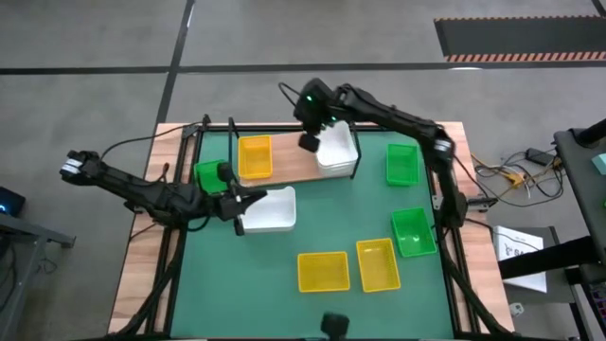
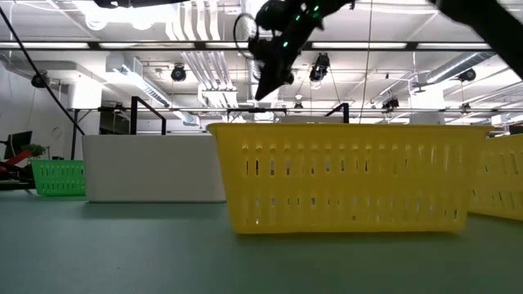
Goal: Stack baskets on shelf by color
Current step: Stack the bottom white bin on the white bin on the shelf
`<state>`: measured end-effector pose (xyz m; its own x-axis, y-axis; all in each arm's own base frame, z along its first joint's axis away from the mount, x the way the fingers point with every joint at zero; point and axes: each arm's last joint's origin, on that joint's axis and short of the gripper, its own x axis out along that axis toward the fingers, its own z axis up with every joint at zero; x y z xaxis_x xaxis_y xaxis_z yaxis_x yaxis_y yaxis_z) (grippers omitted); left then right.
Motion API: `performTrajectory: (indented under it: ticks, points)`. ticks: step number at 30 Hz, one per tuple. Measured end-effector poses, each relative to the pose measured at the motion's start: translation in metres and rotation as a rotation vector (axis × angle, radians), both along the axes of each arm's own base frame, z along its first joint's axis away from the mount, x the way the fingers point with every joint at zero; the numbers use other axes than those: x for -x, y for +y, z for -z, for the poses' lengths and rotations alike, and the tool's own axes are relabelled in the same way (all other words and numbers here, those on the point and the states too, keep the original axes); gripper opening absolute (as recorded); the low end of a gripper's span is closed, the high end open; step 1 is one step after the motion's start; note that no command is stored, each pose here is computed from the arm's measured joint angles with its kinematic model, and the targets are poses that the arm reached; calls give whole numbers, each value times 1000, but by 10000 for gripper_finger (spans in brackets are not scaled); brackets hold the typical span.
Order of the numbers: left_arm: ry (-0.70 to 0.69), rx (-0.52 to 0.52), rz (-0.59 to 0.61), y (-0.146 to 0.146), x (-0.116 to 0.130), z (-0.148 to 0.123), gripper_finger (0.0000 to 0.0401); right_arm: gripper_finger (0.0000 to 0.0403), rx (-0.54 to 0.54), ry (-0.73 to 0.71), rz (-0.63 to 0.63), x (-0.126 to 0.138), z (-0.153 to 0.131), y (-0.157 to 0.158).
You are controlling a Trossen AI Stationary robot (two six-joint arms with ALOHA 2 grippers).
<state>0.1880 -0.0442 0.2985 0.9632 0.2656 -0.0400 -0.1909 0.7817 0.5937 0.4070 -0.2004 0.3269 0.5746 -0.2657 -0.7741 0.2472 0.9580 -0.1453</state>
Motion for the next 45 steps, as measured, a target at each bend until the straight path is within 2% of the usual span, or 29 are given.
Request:
performTrajectory:
  ticks: [6, 12, 21, 37, 42, 45]
  points:
    - [16, -5, 0, 0, 1, 8, 1, 11, -20, 21, 69, -20, 25, -35]
    - [15, 13, 0, 1, 4, 11, 1, 11, -19, 124, 124, -18, 41, -50]
    - [18, 19, 0, 1, 4, 14, 1, 11, -18, 145, 151, -8, 38, -58]
    - [15, 21, 0, 1, 4, 13, 1, 11, -9, 143, 160, -7, 39, -61]
    - [16, 19, 0, 1, 4, 13, 1, 11, -105, 54, 107, -11, 33, -56]
    - [14, 20, 0, 1, 4, 13, 1, 11, -127, 87, 94, -10, 35, -52]
